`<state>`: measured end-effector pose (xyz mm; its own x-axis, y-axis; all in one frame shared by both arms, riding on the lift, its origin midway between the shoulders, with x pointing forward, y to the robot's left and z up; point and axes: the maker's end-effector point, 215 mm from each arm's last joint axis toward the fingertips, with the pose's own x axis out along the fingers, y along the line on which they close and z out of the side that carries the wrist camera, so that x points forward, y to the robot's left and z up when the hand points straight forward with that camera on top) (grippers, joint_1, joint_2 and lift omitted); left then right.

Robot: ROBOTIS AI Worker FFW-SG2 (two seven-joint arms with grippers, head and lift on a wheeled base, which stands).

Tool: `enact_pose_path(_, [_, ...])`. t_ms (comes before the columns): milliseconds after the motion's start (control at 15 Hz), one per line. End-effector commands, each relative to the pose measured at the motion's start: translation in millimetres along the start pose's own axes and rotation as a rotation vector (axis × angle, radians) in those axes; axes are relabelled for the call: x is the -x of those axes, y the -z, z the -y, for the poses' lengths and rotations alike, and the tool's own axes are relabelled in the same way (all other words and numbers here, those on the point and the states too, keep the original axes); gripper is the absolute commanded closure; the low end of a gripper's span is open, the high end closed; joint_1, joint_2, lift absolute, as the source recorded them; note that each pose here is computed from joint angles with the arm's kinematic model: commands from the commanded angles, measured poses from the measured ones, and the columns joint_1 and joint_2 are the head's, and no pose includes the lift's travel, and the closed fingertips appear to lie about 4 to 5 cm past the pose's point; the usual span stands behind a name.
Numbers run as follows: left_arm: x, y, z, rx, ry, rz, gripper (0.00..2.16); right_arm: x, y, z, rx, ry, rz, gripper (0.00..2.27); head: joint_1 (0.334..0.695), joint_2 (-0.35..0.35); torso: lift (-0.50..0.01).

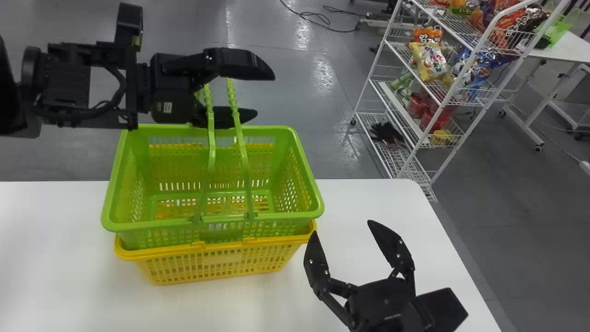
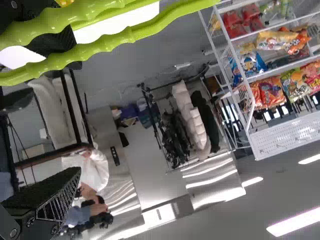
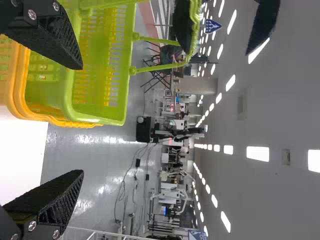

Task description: Grasp handle with right gripper to insert into left gripper then lift and swing left to center

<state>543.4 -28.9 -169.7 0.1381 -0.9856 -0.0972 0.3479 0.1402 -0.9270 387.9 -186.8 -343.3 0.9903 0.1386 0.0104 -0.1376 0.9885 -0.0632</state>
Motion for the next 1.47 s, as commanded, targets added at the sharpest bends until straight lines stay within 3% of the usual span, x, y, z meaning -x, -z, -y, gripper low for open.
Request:
enact_pose_path(0, [3.4,-8.1,21.7,-0.008,0.025,-0.02,0.09,11.8,6.2,5.4,-0.005,0.01,0.012,0.06,0.695,-0.253,-0.093])
enact_pose_path(467, [23.8,-34.6,62.4,-0.046,0.047,-0.02,0.09,33.5,29.5,15.0,-0.021,0.032,0.02,0.06,0.682,-0.27,-0.093])
enact_pose_path(1133, [62.2,-63.5,119.0,-0.013,0.084,-0.05,0.13,38.9,41.8,11.7,-0.029,0.03,0.011,0.06,0.652,-0.234,-0.093])
enact_pose_path(1400, [71.1,-67.9,149.9,-0.029,0.11,-0.076,0.14,38.1,43.9,7.6,-0.036,0.027,0.007,0.06,0.638,-0.223,-0.093])
